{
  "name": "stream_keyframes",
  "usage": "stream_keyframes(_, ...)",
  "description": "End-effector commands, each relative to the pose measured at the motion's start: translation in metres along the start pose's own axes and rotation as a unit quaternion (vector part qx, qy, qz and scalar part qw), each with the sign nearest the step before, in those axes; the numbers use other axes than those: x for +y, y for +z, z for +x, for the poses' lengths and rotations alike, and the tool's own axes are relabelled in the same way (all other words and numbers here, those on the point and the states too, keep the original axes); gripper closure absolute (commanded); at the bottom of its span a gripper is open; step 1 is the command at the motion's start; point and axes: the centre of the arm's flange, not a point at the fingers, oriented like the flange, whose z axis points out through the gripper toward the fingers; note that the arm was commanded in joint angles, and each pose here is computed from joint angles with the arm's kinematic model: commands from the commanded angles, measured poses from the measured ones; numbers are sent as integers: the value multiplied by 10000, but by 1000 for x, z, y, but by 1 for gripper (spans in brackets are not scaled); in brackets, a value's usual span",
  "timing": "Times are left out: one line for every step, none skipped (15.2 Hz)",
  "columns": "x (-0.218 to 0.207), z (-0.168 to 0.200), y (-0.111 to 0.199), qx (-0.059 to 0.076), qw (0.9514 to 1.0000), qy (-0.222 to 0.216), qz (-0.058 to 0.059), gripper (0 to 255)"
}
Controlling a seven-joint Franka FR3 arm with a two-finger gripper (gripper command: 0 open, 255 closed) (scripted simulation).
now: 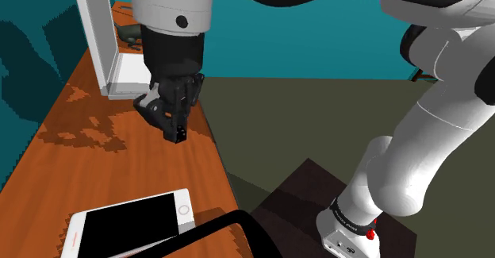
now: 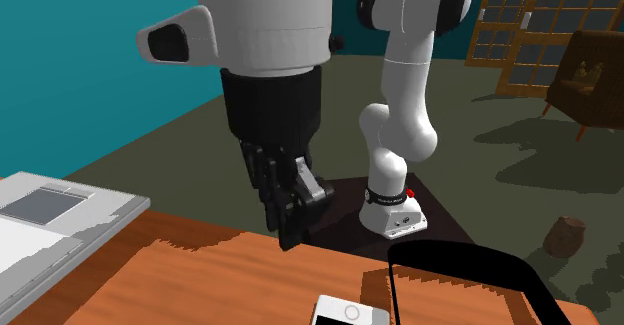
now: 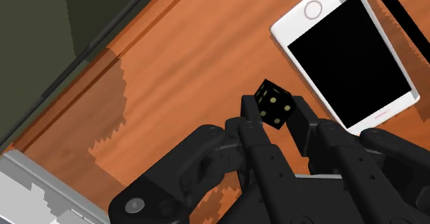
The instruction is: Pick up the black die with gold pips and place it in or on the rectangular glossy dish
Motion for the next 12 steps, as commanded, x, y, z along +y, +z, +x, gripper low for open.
stream_keyframes(-20, -19, -1, -2, 10000, 6, 0, 255)
stream_keyframes(-29, -28, -2, -2, 10000, 6, 0, 255)
stream_keyframes(-38, -38, -2, -2, 10000, 6, 0, 255)
stream_keyframes(-47, -47, -2, -2, 10000, 6, 0, 255)
stream_keyframes(-56, -57, -2, -2, 10000, 6, 0, 255)
stream_keyframes(-65, -67, -2, -2, 10000, 6, 0, 255)
stream_keyframes(-74, -76, -2, -2, 10000, 6, 0, 255)
stream_keyframes(-83, -86, -3, -2, 10000, 6, 0, 255)
stream_keyframes(-92, -95, -3, -2, 10000, 6, 0, 255)
stream_keyframes(-101, -105, -3, -2, 10000, 6, 0, 255)
stream_keyframes(-111, -114, -3, -2, 10000, 6, 0, 255)
stream_keyframes(-120, -124, -3, -2, 10000, 6, 0, 255)
